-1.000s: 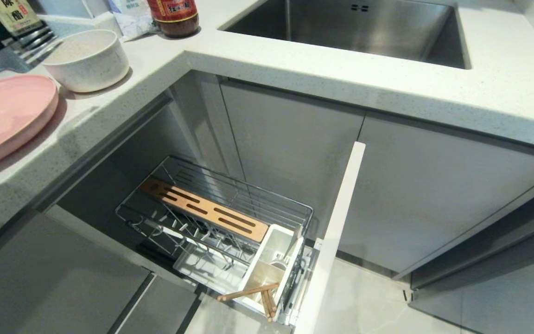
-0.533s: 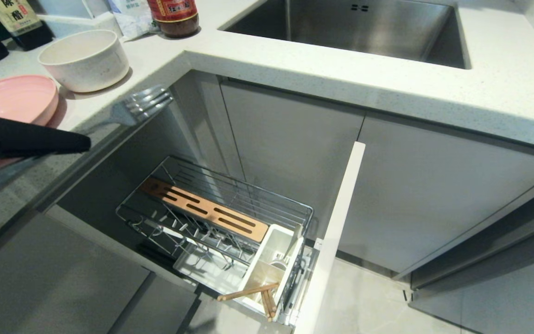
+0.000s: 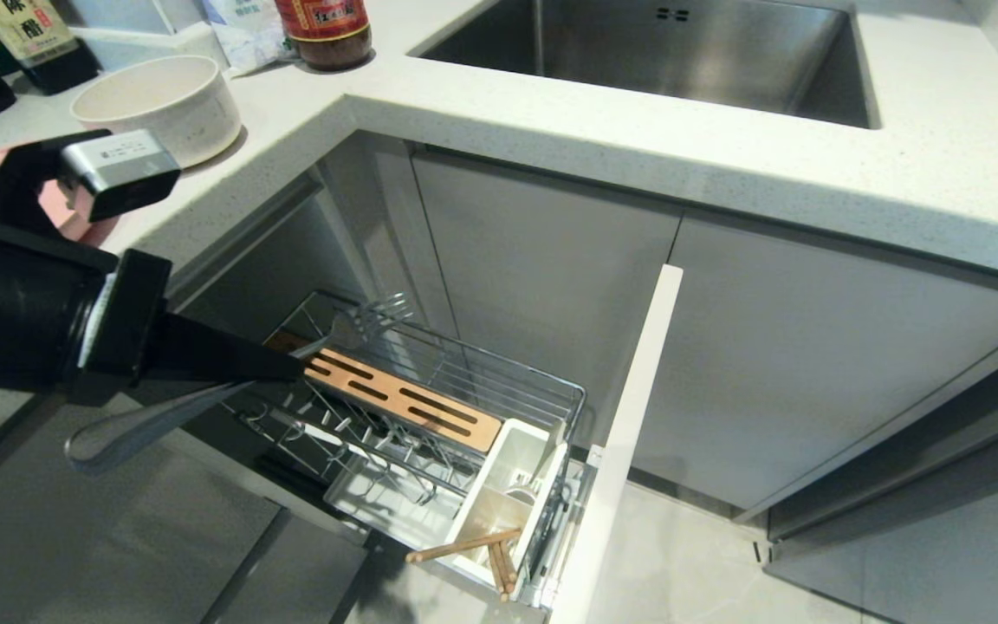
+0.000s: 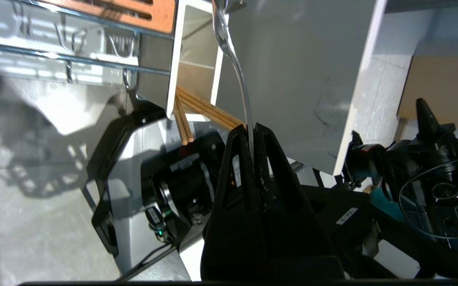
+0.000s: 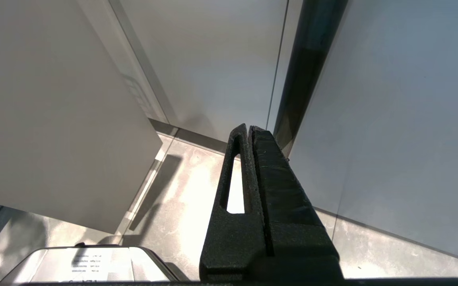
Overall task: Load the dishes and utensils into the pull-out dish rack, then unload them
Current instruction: Pick up the fork and place it in the cupboard
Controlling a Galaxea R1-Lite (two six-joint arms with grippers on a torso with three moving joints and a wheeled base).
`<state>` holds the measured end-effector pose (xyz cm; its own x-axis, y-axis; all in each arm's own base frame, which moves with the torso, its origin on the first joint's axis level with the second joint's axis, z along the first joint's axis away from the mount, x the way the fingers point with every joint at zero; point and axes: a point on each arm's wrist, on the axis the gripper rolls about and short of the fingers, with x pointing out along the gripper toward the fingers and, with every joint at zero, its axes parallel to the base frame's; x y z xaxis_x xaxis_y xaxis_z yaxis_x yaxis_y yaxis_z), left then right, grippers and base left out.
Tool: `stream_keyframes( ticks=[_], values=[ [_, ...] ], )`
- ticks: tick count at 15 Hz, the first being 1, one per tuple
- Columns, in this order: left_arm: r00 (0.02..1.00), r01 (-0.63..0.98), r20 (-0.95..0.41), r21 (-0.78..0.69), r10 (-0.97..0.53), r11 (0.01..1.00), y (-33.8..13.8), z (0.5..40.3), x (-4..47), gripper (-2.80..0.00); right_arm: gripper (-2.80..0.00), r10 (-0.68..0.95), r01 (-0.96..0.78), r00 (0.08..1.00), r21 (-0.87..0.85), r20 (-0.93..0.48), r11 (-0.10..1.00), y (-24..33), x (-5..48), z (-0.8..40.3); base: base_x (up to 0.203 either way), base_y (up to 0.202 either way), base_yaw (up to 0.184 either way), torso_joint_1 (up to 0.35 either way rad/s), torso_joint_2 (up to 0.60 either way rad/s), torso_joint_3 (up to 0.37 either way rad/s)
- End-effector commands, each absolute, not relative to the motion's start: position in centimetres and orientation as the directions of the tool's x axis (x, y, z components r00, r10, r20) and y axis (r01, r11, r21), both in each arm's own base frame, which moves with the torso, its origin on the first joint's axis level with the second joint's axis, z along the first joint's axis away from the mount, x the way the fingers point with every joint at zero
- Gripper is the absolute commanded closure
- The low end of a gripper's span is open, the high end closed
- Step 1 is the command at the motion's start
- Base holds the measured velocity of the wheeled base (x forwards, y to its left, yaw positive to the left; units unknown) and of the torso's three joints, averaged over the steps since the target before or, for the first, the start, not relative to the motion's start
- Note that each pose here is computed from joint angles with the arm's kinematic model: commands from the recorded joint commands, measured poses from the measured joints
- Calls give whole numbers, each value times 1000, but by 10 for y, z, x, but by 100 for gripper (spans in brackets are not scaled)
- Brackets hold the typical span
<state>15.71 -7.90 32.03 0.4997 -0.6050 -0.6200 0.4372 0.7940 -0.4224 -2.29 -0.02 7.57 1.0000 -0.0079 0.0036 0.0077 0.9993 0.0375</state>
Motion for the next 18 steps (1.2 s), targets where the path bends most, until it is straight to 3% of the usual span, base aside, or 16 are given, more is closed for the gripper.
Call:
stream_keyframes(
  ticks=[1, 7, 18],
  values=[
    [451, 425, -669, -421, -591, 801, -95, 309, 168, 0, 0, -8, 8, 1000, 38, 3, 999, 0, -23, 76, 0, 0, 0, 0, 0, 0],
    [443, 267, -800, -315, -406, 911, -142, 275, 193, 0, 0, -8, 8, 1000, 37, 3, 999, 0, -23, 76, 0, 0, 0, 0, 0, 0],
    [303, 259, -899, -242, -316, 935, -188, 227, 213, 0, 0, -8, 8, 1000, 37, 3, 999, 0, -23, 76, 0, 0, 0, 0, 0, 0]
  ],
)
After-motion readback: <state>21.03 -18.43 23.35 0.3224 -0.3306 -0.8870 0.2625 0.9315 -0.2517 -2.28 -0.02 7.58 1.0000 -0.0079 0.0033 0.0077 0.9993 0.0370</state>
